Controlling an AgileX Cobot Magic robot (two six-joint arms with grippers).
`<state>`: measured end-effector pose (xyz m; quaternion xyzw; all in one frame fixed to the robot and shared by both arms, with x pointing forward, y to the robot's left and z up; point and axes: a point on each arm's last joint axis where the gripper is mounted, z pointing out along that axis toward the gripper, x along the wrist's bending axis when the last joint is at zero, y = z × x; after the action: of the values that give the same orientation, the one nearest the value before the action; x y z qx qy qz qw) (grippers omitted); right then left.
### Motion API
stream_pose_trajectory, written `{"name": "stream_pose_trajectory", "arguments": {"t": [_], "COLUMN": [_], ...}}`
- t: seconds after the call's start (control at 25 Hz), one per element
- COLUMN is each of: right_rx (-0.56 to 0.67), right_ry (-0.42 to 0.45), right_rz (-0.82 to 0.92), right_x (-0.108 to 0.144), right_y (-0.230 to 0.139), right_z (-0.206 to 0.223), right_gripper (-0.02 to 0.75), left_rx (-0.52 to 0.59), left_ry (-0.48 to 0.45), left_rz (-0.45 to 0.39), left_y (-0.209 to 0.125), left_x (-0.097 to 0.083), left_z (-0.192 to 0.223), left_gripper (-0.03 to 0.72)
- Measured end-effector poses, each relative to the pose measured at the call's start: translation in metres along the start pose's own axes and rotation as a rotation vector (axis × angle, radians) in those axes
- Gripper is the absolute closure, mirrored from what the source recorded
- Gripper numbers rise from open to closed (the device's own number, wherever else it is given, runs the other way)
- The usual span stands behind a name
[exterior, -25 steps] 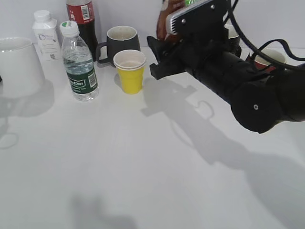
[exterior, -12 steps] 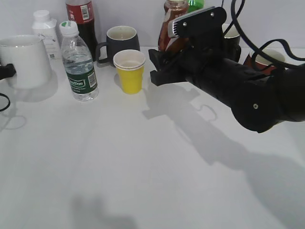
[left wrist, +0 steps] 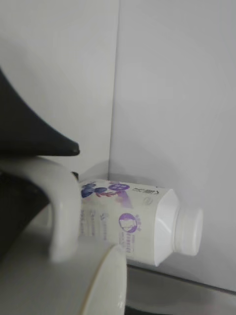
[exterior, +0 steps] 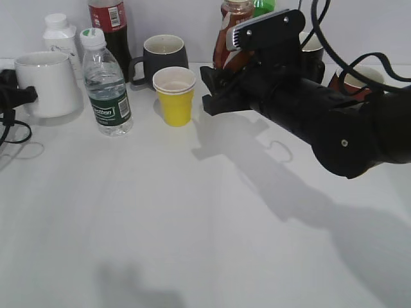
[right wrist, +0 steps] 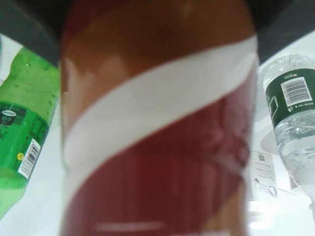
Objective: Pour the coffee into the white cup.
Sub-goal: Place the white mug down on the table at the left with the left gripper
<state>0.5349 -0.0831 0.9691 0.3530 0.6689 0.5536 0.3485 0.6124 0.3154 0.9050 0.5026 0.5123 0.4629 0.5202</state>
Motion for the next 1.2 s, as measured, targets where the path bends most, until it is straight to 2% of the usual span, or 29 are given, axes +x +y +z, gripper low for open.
{"name": "stream_pose_trajectory", "arguments": {"t": [0.6,1.2], "right_rx": [-0.002,-0.004], "right_ry": [0.000,-0.001], "right_rz": [0.000,0.000], "right_x": [0.000,0.000], "right_y": [0.000,0.000], "right_z": [0.000,0.000], "right_gripper": [0.211,0.211], "left_rx": [-0.013,-0.024], "left_ry": [-0.033,-0.035], "left_rz": [0.013,0.003], "left_y": [-0.015,-0.014], "left_x": [0.001,0.001], "left_z": [0.020,0.020], "left_gripper": [0.622,0.541]}}
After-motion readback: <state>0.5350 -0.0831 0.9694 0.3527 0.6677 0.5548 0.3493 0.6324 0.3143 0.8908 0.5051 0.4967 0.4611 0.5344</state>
